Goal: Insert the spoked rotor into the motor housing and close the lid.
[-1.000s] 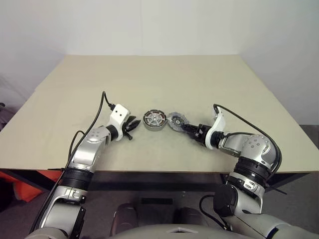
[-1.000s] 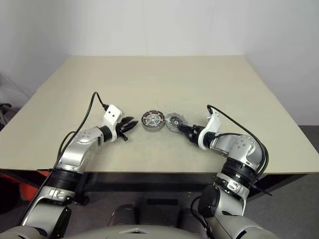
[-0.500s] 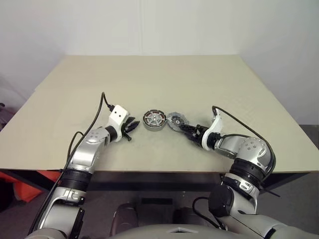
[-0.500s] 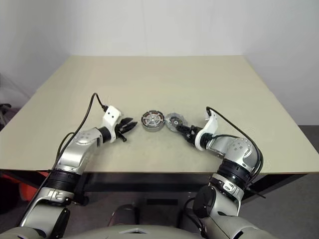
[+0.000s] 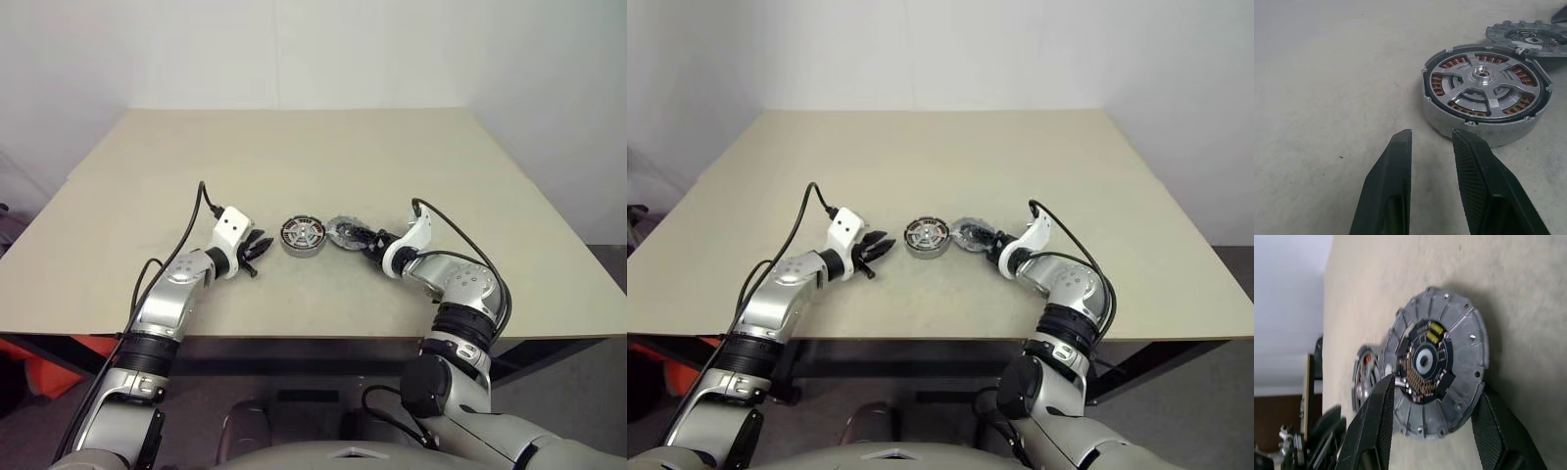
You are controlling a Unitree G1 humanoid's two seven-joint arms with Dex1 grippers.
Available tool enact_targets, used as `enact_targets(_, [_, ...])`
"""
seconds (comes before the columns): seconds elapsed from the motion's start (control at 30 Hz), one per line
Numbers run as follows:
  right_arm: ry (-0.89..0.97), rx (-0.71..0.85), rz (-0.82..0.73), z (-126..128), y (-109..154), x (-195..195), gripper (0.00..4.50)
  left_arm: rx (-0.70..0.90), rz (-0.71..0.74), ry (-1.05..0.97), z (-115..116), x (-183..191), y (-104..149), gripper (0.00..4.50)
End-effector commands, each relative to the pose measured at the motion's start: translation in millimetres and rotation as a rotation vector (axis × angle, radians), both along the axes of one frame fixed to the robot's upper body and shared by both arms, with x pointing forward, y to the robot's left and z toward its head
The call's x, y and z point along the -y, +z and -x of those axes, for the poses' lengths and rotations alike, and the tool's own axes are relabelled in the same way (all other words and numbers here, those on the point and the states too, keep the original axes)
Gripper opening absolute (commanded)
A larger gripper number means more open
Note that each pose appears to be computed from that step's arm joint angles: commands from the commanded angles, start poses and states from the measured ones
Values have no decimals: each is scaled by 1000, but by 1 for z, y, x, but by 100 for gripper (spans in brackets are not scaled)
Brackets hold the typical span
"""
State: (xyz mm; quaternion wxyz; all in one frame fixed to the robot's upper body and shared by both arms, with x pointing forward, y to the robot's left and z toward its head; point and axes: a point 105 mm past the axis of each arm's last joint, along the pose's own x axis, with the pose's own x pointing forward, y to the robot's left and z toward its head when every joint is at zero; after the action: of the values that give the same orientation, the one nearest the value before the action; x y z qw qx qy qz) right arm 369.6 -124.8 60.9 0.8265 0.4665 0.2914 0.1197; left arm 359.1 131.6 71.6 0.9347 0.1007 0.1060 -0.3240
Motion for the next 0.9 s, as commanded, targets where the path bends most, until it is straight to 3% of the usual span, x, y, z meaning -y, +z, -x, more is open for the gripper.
enact_targets(0.03, [0,96,-15,-13,23,-4,318,57,-14,-3,-1,-1,14,138])
enact_targets(0.17, [-8,136,-11,-20,30,-7,448,57,-14,0,-1,-1,13,138])
enact_targets(0.4, [16,163,-19,-24,39,-16,448,59,-14,7,-1,-1,13,138])
enact_targets(0.7, [182,278,-125,-15,87,-55,448,58,-14,21,-2,-4,12,138])
enact_targets(0.9, [272,296,-127,-7,94,-80,448,59,-13,29,-2,-5,12,138])
